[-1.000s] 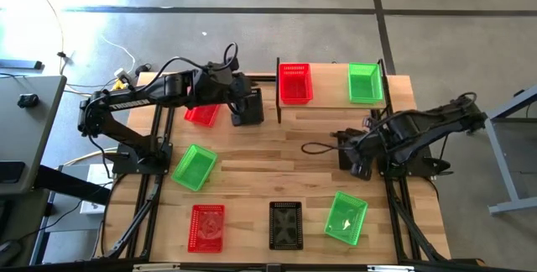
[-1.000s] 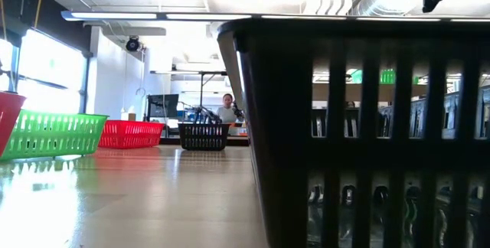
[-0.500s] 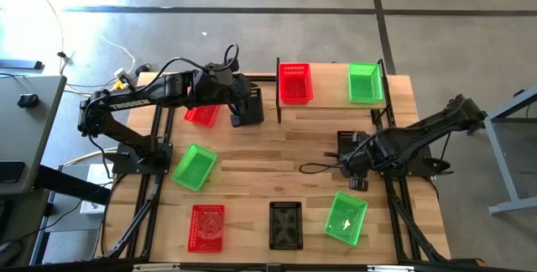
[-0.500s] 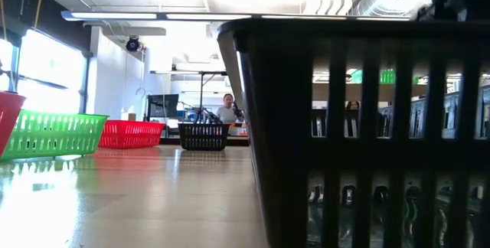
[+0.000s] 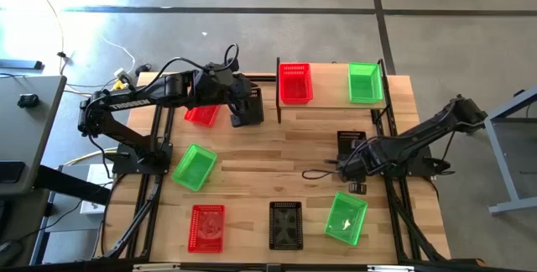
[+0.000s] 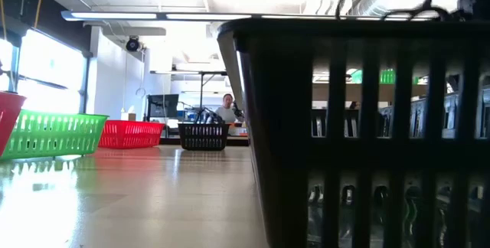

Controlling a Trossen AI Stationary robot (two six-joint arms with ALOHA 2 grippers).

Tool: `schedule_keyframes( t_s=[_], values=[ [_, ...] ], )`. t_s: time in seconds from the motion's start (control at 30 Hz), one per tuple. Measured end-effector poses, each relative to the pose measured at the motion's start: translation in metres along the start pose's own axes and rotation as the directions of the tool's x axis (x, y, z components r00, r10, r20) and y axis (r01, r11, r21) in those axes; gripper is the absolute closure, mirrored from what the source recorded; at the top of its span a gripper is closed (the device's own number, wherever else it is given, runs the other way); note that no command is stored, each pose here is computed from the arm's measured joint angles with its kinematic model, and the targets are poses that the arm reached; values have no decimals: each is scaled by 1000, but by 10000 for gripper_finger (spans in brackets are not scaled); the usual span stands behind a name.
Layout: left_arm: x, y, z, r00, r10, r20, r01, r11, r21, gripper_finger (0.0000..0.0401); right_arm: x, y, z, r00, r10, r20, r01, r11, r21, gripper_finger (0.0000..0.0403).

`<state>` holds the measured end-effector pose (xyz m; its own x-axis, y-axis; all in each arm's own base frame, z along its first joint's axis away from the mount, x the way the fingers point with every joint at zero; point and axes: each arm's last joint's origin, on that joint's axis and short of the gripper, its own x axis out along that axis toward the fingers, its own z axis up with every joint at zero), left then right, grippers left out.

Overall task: Stack baskets on shelf by color
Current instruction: Put the middle black bin on the shelf

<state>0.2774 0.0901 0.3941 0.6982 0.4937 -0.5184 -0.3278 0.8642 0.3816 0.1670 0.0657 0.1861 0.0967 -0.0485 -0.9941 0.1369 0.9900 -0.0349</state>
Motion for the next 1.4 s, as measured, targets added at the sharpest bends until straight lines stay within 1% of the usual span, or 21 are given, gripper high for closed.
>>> schedule_keyframes(
  t_s=[0.17,0.23,0.33,0.47,0.5,0.6,0.67,0.8,0.97,1.1,1.3,1.4],
  values=[
    [0,0,0,1000,0,0,0,1000,0,260,14,-3,-8,999,-12,-30,13,1000,27,277],
    [0,0,0,1000,1,0,-1,1000,0,260,17,-4,-10,999,-14,-38,16,999,38,284],
    [0,1,0,1000,17,-5,-17,1000,3,260,19,-4,-11,999,-4,-40,6,999,49,315],
    [0,1,0,1000,28,-9,-28,1000,3,260,16,-2,-8,999,20,-32,-18,999,47,386],
    [0,1,0,1000,30,-9,-30,1000,3,260,15,-2,-7,999,24,-29,-22,999,47,394],
    [0,1,0,999,46,-14,-46,999,3,260,10,0,-4,999,37,-16,-36,997,63,389],
    [0,2,-1,998,63,-18,-63,998,3,260,4,2,0,998,64,-4,-64,996,68,397],
    [0,3,-1,996,86,-26,-86,996,3,260,-12,7,11,993,110,49,-113,991,77,399],
    [0,2,-2,996,86,-34,-86,996,-13,260,-40,13,27,979,151,138,-162,984,74,401],
    [0,2,-5,995,77,-65,-78,997,-9,260,-64,17,37,960,186,209,-204,977,68,402],
    [0,3,-12,988,75,-133,-81,996,-44,260,-104,17,48,932,173,317,-199,979,50,402],
    [1,6,-17,982,75,-172,-89,993,-73,260,-125,15,52,913,137,385,-163,986,34,402]
  ],
)
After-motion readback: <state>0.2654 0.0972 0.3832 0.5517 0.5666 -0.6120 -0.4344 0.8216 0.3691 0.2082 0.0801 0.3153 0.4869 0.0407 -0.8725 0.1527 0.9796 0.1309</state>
